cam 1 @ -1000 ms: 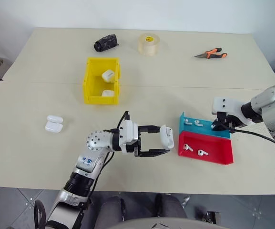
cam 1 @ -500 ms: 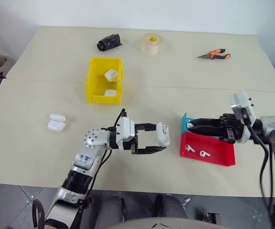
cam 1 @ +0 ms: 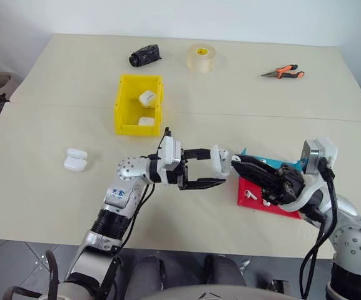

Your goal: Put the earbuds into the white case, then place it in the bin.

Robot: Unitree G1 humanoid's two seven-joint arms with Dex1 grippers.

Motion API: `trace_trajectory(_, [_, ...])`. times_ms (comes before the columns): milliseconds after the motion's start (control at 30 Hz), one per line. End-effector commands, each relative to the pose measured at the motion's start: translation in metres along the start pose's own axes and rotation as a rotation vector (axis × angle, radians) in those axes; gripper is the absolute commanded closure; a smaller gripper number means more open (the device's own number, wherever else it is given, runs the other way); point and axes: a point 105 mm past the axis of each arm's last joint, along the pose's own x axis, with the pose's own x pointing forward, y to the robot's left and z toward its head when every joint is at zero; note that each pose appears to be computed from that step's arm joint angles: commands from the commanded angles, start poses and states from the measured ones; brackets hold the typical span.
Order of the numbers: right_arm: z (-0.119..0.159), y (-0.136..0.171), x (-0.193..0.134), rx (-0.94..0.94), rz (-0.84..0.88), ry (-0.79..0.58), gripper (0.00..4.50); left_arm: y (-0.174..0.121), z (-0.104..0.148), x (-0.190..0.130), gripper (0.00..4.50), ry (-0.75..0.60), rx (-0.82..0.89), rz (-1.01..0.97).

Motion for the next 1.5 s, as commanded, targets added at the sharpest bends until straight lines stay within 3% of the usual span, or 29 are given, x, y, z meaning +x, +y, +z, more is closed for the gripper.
trace_trajectory(33, [0.003, 0.006, 0.003, -0.036, 0.014, -0.031, 3.86, -0.002, 0.012, 0.006, 1.79, -0.042, 0.021, -0.022])
trace_trajectory(467, [0.014, 0.009, 0.003, -0.015, 0.063, -0.07, 3.86, -0.007, 0.008, 0.006, 1.79, -0.024, 0.01, -0.039])
trace_trajectory(833, [-0.005, 0.012, 0.007, 0.051, 0.09, -0.003, 3.86, -0.006, 0.01, 0.01, 1.79, -0.039, 0.011, -0.031])
trace_trajectory(1367, [-0.028, -0.01, -0.001, 0.116, -0.016, 0.036, 3.86, -0.004, 0.017, 0.01, 1.79, -0.06, 0.023, -0.02])
trace_trajectory(1500, [-0.024, -0.009, 0.0, 0.093, 0.003, 0.032, 2.66, -0.005, 0.017, 0.01, 1.79, -0.063, 0.022, -0.025])
